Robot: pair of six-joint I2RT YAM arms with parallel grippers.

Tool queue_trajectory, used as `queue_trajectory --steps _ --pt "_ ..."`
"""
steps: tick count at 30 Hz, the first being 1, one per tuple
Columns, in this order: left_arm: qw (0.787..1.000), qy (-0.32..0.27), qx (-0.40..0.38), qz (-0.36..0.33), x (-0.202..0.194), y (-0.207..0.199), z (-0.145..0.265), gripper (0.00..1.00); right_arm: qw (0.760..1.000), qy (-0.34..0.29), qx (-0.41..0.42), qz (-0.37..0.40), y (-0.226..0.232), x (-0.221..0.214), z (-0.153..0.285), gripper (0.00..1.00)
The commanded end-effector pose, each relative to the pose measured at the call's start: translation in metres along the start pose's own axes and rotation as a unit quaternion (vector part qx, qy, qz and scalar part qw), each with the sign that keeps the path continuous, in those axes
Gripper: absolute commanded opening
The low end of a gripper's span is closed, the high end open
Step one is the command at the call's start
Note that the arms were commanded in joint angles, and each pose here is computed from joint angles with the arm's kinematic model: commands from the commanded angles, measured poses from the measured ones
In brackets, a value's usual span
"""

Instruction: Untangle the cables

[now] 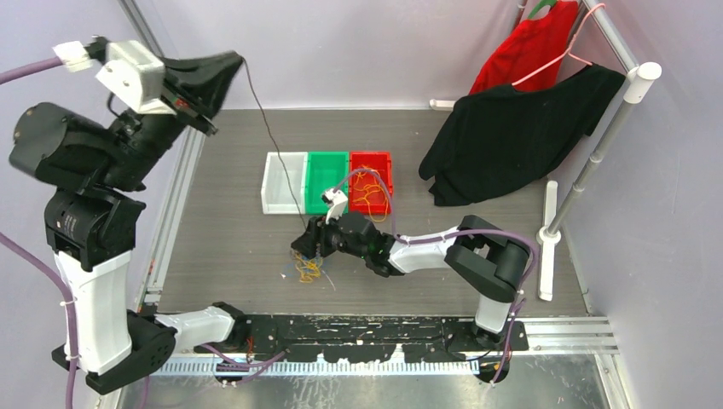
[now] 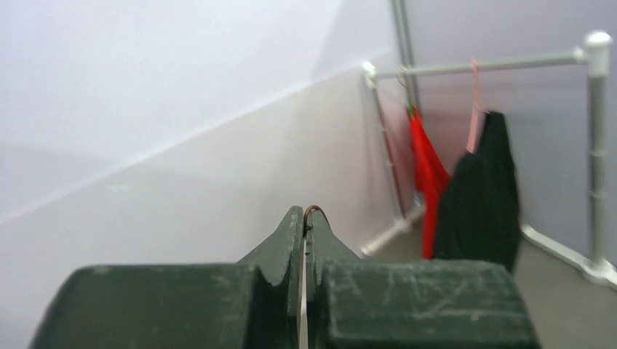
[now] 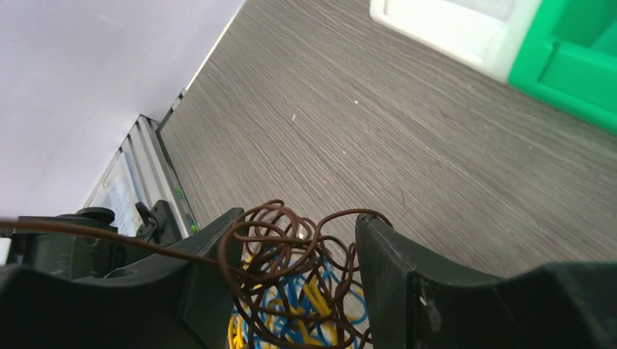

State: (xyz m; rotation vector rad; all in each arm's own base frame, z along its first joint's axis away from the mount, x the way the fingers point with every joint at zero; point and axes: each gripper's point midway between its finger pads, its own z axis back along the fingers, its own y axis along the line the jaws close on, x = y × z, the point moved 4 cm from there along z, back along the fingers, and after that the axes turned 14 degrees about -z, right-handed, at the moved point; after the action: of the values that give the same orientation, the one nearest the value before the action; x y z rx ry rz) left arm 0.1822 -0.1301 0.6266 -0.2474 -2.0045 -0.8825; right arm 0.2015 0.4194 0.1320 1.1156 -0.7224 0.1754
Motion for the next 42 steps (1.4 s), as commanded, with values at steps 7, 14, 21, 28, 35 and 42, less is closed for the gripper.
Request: queue_trajectory --steps 7,14,21,28,35,42 --pt "0.927 -0.237 0.248 -0.15 0.123 0.088 0.026 0.0 0.999 -0.017 -0.03 -0.019 -0.018 -0.008 0.004 0.61" --pt "0.881 -0.285 0.308 -0.218 0.151 0.106 0.034 0.0 0.998 -0.007 -0.059 -0.015 -0.029 -0.016 0.008 0.64" --pt "0.817 -0.333 0.377 -0.282 0.183 0.124 0.043 0.0 0.995 0.002 -0.102 -0.023 -0.047 -0.026 0.009 0.66" --pt "0.838 -0.292 0.365 -0.281 0.167 0.123 0.036 0.0 0.992 -0.005 -0.124 -0.032 -0.055 -0.027 0.017 0.69" --pt "0.949 -0.107 0.191 -0.226 0.033 0.051 0.032 0.0 0.995 -0.017 -0.094 0.002 -0.025 -0.001 0.031 0.82" --pt "0.947 0.143 0.146 -0.248 -0.12 0.003 0.082 0.0 0.995 -0.002 -0.098 0.001 -0.024 0.01 0.037 0.71"
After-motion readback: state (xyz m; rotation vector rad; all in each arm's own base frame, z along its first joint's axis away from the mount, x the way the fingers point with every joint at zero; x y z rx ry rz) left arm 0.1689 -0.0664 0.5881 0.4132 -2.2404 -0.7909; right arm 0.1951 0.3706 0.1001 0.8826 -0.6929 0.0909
